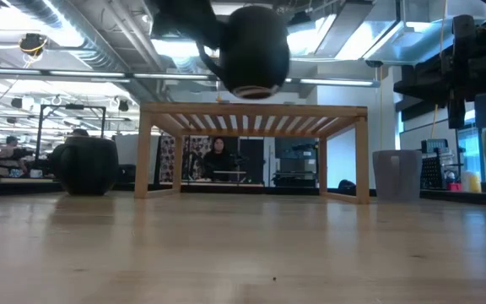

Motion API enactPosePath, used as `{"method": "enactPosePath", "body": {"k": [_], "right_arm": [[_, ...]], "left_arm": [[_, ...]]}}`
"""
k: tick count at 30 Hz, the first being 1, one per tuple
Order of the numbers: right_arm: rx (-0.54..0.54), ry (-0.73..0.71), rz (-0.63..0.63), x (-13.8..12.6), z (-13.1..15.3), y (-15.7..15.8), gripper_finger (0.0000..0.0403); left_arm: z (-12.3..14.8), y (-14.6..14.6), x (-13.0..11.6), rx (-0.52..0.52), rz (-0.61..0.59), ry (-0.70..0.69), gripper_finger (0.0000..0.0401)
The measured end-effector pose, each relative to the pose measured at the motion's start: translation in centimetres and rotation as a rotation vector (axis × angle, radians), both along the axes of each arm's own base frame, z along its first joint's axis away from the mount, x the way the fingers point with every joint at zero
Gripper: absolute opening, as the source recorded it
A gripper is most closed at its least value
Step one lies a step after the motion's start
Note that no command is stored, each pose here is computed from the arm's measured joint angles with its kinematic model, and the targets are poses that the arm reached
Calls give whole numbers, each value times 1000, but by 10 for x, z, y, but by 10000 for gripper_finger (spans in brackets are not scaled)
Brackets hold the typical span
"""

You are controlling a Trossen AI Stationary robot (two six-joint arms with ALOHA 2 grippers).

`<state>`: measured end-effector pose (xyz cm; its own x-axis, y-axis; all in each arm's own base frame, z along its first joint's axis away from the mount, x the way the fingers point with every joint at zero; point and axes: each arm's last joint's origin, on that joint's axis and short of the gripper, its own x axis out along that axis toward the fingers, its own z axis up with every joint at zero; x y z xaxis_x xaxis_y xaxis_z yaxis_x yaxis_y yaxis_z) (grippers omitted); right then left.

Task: Place coffee mugs
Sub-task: Put the black red mug onto the shelf

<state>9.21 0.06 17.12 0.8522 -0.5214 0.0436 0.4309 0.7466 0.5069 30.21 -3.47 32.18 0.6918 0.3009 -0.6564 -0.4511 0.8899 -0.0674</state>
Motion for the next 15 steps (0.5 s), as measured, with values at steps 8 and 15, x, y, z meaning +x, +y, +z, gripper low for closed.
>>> {"method": "enactPosePath", "body": {"k": [8, 15], "right_arm": [[2, 3, -44, -1, 0, -1, 10], [-5, 10, -54, -1, -1, -1, 10]], "left_arm": [[26, 54, -9, 35, 280, 31, 58], [46, 107, -29, 64, 520, 15, 58]]}}
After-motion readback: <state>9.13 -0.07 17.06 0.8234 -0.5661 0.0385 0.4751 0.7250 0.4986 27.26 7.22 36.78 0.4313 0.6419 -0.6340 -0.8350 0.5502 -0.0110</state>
